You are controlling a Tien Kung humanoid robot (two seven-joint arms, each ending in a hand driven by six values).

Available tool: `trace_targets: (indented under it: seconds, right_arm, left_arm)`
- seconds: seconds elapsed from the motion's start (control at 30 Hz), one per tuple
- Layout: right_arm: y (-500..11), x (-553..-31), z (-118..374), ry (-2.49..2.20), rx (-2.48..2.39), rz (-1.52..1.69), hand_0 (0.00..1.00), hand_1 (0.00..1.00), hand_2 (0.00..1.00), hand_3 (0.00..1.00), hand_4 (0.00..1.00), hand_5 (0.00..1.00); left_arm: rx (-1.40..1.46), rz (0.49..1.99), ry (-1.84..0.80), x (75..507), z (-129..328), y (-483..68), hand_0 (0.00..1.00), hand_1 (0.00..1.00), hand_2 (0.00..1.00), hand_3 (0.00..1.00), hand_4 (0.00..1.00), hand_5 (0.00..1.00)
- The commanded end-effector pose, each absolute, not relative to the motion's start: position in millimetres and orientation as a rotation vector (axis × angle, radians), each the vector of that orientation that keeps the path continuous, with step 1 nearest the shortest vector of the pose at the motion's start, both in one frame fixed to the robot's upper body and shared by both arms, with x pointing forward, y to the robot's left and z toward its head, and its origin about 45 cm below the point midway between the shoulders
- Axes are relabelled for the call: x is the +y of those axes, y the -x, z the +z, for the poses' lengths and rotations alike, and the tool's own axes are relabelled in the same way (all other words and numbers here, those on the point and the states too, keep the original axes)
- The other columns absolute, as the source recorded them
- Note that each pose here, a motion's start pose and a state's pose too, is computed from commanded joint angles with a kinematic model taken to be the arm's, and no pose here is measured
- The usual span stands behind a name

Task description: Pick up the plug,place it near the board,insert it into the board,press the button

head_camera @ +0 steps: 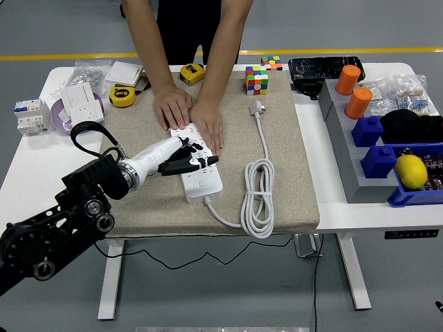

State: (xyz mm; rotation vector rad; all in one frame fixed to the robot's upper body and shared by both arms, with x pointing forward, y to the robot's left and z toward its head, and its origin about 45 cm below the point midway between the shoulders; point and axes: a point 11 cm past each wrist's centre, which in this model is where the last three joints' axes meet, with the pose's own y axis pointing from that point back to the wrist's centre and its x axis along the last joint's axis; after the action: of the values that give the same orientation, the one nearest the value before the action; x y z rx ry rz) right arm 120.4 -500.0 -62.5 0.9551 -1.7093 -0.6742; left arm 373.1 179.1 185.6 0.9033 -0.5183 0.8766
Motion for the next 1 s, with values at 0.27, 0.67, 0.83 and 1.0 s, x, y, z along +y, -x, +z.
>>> trace_targets:
  seconds: [0.27,0.67,0.83,1.0]
  right_arm:
    - [-119,-500,-63,-0.953,-1.706,-0.675,0.998,0.833,0.752,0.787,0.998,0.845]
    - [-119,-500,-63,-0.951,-1.709,-0.676,0.998,0.833,0.753,0.787,0.998,0.846]
    - [-121,-500,-62,-0.951,-1.716,-0.676,0.998,0.834,0.752,0.787,0.998,0.847]
    - [-116,-501,-63,-0.938,-1.716,-0.686,0.998,0.834,0.752,0.787,0.998,0.846]
  left_arm:
    - [-0.532,0.869,-0.893,178,187,-374,0.986,0.89,0.829,0.817,0.998,0.998]
    - [-0.531,0.894,-0.465,136,238,-357,0.916,0.874,0.795,0.775,0.967,0.998]
    - [-0.394,0.9,-0.267,130,262,-342,0.697,0.708,0.708,0.691,0.746,0.676]
    - [-0.157,0.998,-0.31,159,253,-349,0.307,0.226,0.313,0.66,0.556,0.414]
